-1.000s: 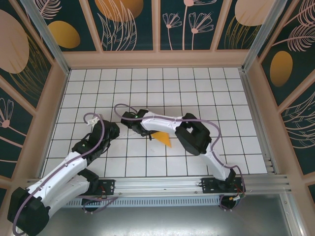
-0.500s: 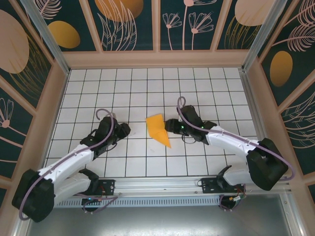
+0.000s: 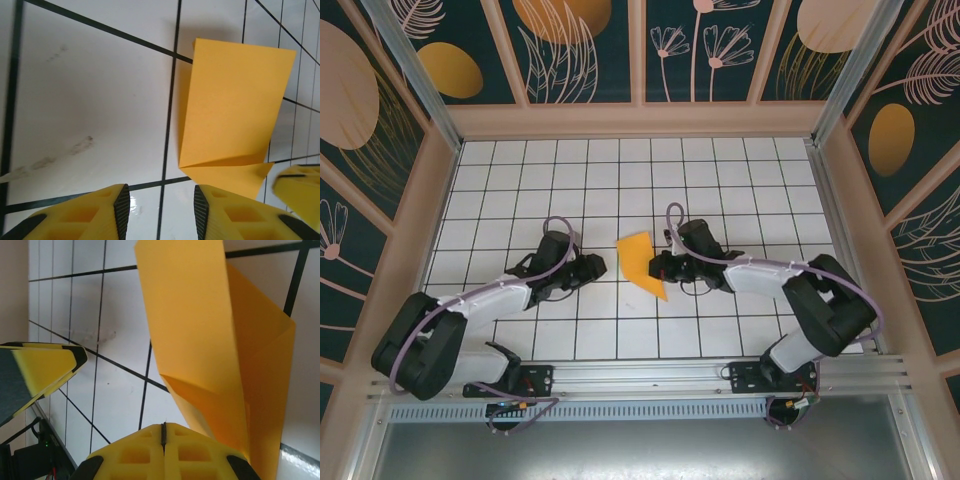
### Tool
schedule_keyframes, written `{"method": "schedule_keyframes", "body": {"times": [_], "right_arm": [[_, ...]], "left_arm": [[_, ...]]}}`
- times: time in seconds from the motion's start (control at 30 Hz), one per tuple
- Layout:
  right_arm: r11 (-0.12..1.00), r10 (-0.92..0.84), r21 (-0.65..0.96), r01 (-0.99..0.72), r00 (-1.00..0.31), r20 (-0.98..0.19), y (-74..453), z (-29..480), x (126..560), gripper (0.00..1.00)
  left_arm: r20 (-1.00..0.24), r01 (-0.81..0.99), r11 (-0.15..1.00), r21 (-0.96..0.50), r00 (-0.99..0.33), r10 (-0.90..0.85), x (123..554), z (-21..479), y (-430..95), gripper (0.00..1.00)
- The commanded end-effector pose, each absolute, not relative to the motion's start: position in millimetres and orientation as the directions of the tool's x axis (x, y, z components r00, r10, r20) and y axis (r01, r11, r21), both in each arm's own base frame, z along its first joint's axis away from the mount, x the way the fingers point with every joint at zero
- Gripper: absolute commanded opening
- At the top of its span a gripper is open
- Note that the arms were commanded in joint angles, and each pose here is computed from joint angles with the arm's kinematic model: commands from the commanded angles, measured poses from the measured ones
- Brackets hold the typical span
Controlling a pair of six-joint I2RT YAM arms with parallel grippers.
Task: Fold a paper plane with a square sheet of paper (pick it up from the middle)
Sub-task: Fold the wing for the fifth time at the center of the table.
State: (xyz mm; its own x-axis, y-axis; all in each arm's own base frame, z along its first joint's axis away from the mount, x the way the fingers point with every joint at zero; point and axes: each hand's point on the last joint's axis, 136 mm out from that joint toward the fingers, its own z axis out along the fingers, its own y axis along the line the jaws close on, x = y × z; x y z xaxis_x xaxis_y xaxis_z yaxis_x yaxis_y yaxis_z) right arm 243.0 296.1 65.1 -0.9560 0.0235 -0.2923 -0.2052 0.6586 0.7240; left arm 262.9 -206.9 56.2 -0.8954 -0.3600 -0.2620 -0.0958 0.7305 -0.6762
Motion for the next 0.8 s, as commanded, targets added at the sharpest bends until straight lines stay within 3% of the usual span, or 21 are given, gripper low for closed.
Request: {"method": "schedule_keyframes", "body": {"times": [0.0,0.77], "right_arm": [[0.623,0.023,0.749,-0.225,-0.952,-0.305,304.2,67.6,251.1,0.01],[0.525,0.191,0.851,0.016,-0.977,-0.1,263.9,7.6,233.3,0.04]], "left_arm": [[-0.262,-0.043,0.683,-0.729,-0.905,-0.336,271.4,72.3,-224.3,0.41],[-0.151,-0.035,0.588,-0.808,-0.953,-0.264,293.0,68.2,-274.9,0.47]]}}
